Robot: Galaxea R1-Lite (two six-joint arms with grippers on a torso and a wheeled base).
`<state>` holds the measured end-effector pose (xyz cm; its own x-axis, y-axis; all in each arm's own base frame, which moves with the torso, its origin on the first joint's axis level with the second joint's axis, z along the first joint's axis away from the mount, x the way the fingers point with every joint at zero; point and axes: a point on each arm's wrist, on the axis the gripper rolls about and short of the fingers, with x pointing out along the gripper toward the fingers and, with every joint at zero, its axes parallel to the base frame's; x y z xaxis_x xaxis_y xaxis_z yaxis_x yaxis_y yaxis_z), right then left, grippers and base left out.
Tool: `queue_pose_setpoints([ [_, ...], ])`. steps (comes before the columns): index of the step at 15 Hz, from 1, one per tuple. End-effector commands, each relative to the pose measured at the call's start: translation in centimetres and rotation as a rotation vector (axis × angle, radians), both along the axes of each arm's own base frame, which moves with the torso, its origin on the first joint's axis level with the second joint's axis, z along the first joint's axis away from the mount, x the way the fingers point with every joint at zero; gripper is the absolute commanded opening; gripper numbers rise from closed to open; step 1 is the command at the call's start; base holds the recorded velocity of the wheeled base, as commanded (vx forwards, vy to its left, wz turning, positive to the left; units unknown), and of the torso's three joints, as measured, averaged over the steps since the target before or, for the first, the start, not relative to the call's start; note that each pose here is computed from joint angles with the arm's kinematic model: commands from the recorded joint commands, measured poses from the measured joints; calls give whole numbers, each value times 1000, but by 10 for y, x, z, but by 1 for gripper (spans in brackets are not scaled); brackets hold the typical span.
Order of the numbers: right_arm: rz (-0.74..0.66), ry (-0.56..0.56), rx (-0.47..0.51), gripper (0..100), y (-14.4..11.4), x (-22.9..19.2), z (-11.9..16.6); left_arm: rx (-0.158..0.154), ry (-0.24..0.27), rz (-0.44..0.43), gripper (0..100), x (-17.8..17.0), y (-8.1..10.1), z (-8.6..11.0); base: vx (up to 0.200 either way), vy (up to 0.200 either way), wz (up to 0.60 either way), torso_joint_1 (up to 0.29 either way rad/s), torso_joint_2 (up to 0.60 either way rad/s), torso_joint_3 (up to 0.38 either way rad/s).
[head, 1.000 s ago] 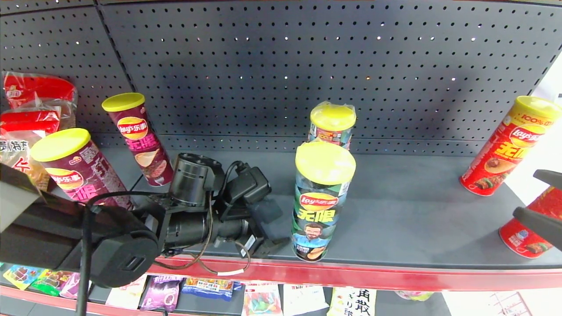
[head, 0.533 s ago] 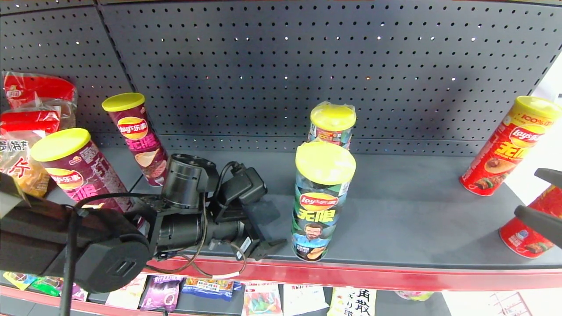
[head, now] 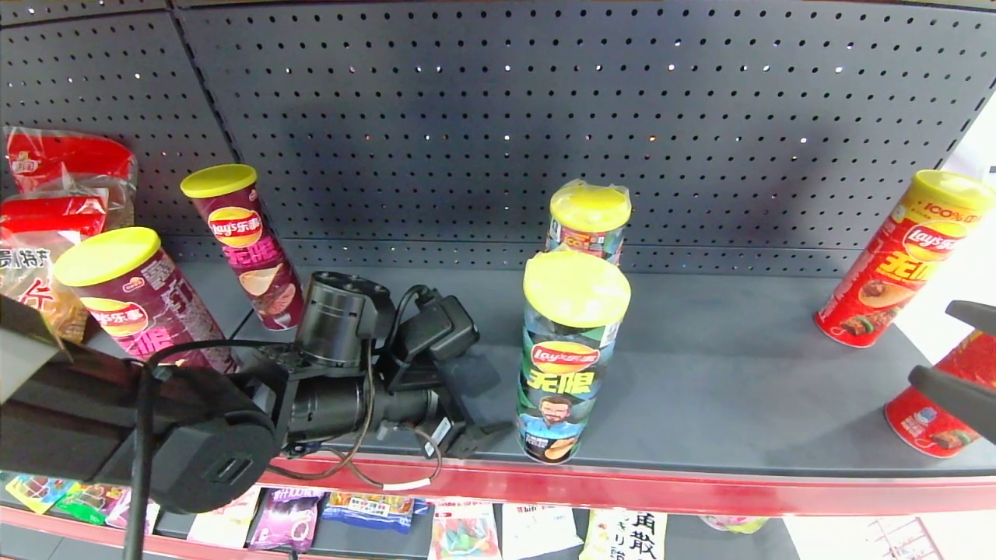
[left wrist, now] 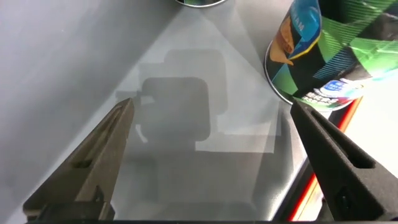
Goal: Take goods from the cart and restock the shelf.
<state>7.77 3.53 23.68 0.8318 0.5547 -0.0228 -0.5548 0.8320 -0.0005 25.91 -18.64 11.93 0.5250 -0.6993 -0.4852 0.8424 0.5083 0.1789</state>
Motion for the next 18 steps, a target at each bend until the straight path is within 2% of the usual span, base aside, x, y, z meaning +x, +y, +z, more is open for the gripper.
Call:
queue_pose_setpoints([
  [1,1,2,-1,100,0,0,-1,2,3,-1,100,0,-1,-1,0,0,0,0,0,0],
  [18,1,2,-1,100,0,0,-1,-1,-3,-9,100,3,-6,-1,0,0,0,0,0,0],
])
